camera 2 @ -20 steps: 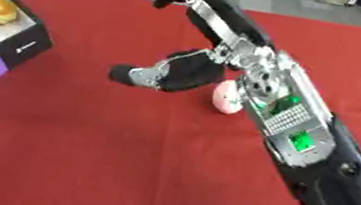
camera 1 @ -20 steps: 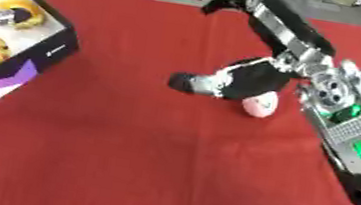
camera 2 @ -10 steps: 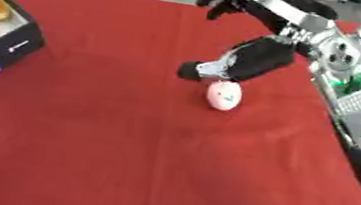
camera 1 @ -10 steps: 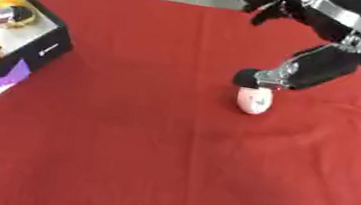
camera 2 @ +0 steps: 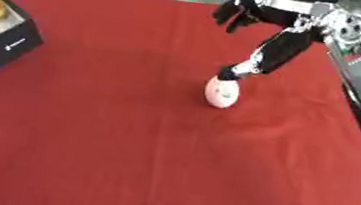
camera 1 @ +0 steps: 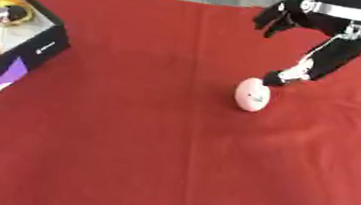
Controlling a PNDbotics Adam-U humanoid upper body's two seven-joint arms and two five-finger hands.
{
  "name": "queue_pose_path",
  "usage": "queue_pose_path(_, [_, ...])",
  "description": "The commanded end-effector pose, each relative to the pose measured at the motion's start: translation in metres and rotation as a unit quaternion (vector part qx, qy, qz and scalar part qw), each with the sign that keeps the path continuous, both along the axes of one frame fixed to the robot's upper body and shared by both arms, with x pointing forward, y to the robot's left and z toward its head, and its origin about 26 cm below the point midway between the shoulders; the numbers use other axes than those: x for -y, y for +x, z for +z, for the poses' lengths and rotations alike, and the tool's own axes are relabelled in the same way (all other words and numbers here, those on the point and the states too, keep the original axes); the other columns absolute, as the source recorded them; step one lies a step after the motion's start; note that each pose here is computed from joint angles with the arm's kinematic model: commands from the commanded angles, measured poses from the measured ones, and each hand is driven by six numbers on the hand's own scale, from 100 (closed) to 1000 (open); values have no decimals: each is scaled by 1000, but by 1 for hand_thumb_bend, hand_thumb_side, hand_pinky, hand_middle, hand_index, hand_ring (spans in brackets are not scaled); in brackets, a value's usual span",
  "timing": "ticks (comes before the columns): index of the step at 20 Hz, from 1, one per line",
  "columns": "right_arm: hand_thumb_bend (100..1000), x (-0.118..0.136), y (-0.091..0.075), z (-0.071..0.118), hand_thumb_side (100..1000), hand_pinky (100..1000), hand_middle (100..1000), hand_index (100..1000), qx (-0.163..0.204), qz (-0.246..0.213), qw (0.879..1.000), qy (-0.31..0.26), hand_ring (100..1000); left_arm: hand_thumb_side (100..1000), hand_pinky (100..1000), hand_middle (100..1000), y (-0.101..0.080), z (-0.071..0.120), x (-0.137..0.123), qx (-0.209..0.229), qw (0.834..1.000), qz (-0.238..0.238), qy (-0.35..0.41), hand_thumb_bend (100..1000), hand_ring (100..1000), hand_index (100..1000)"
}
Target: Pick up the objects with one hand, pass them to the other hand, and then place them into the box on the other side of the table.
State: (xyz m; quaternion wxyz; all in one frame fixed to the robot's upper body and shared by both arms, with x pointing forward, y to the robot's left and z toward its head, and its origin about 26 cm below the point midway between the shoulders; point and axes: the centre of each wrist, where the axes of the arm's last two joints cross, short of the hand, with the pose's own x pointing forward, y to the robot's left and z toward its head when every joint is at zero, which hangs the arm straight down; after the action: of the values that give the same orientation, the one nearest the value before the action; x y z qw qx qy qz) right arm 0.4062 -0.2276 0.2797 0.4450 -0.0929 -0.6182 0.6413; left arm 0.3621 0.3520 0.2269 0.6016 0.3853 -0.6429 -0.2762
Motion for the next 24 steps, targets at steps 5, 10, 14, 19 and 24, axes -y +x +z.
queue_pose_path(5, [535, 5, 19, -7, 214, 926, 802, 854, 21, -22, 998, -46, 821, 463, 865, 700, -1, 19, -1, 21, 1000, -1, 13, 778, 752, 711])
queue_pose_path(10, [516, 8, 33, -27, 222, 927, 797, 851, 4, -29, 997, -72, 819, 463, 866, 700, -1, 20, 0, 23, 1000, -2, 12, 780, 752, 710])
queue_pose_path(14, [515, 10, 40, -35, 208, 928, 790, 838, -11, -20, 996, -82, 817, 464, 866, 698, -1, 24, -1, 32, 999, 3, 6, 782, 752, 709])
queue_pose_path(19, [515, 13, 45, -38, 204, 926, 790, 837, -24, -13, 995, -100, 818, 464, 867, 696, 0, 26, -2, 37, 999, 8, 3, 784, 751, 708])
queue_pose_path(24, [513, 17, 49, -47, 190, 921, 787, 831, -23, -28, 993, -116, 817, 463, 867, 695, 0, 25, -2, 34, 999, 9, 1, 784, 751, 706])
